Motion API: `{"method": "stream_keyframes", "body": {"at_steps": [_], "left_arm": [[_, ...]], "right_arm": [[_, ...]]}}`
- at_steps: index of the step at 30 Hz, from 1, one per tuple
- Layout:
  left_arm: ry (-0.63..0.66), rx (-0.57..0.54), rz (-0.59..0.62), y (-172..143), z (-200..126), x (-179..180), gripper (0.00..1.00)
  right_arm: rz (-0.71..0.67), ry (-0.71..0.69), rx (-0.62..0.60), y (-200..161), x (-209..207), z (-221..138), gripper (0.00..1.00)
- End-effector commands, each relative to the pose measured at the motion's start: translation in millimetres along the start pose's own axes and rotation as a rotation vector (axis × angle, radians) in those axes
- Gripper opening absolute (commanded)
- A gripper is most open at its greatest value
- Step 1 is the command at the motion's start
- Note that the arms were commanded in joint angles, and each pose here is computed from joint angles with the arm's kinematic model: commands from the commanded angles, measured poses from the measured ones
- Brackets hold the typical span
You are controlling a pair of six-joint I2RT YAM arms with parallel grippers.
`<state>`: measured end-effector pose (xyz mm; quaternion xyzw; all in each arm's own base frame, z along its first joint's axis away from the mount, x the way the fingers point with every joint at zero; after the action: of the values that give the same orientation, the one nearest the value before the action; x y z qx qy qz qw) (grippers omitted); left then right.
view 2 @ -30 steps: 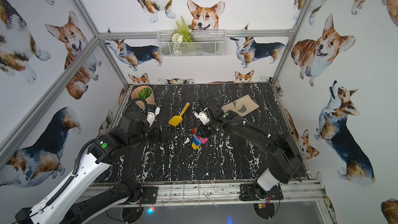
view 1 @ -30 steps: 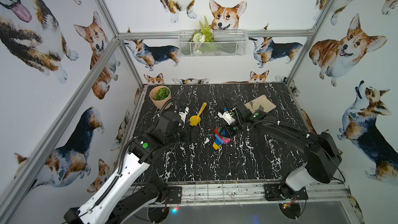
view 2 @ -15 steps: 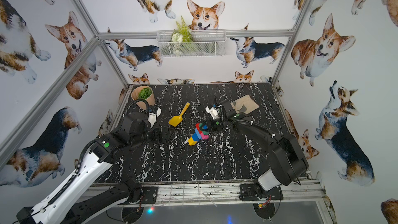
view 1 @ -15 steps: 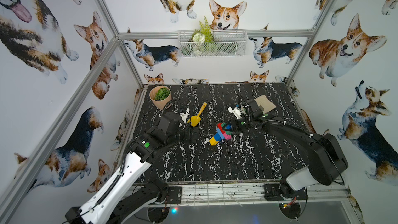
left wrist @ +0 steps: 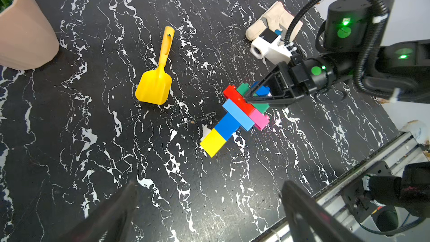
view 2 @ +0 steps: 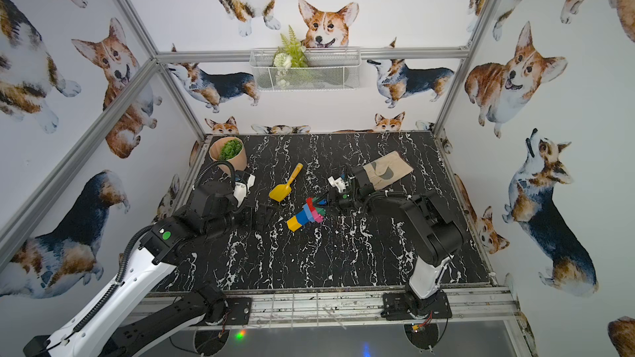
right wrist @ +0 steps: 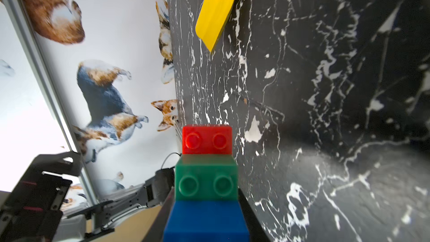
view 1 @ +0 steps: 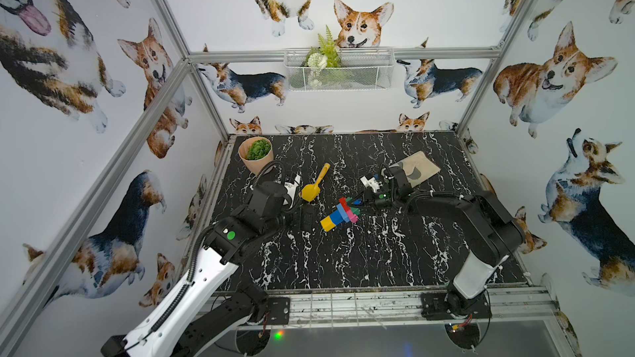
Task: Assemble a spoon with lego
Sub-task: Place the lego brick at the center of the board.
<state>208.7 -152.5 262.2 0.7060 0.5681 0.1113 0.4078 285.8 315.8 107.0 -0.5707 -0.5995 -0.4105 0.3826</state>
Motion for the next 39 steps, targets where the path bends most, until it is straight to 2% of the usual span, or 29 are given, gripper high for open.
{"method": "stream_keyframes", "body": {"at_steps": [1, 8, 12, 25, 30, 39], "left_arm": [[0.017, -0.001, 0.009, -1.9, -2.6, 3.9, 1.00], [0.030, 0.009, 0.020, -5.5, -3.1, 7.1, 1.00], [0.036, 0.009, 0.022, -6.3, -3.2, 8.7, 1.00], [0.038, 0.006, 0.019, -7.4, -4.2, 10.3, 1.00], [0.035, -0.003, 0.017, -8.7, -8.2, 11.2, 1.00], [0.021, -0.014, 0.014, -10.8, -13.6, 10.7, 1.00]], "right_arm": [[0.042, 0.219, -0.028, 19.7, 32.9, 5.3, 0.27], [0.219, 0.340, -0.059, 36.3, 4.1, 24.2, 0.26], [0.317, 0.324, -0.073, 35.5, -25.6, 35.1, 0.27], [0.442, 0.231, -0.091, 25.3, -67.8, 43.0, 0.36], [0.433, 0.169, -0.095, 19.4, -74.3, 41.0, 0.43], [0.437, 0.104, -0.092, 15.7, -76.5, 40.8, 0.44]]}}
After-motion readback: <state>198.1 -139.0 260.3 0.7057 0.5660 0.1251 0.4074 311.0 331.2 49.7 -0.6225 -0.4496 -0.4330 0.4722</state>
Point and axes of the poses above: each gripper's point midway between its finger pads, its own z axis out along the fingers, its own x axis along the line the jaws close on, y = z × x, the point moved 1 cm from there along -z, back along the fingers, and after that the axes turned 4 degrees about -z, right-handed, at the moved point
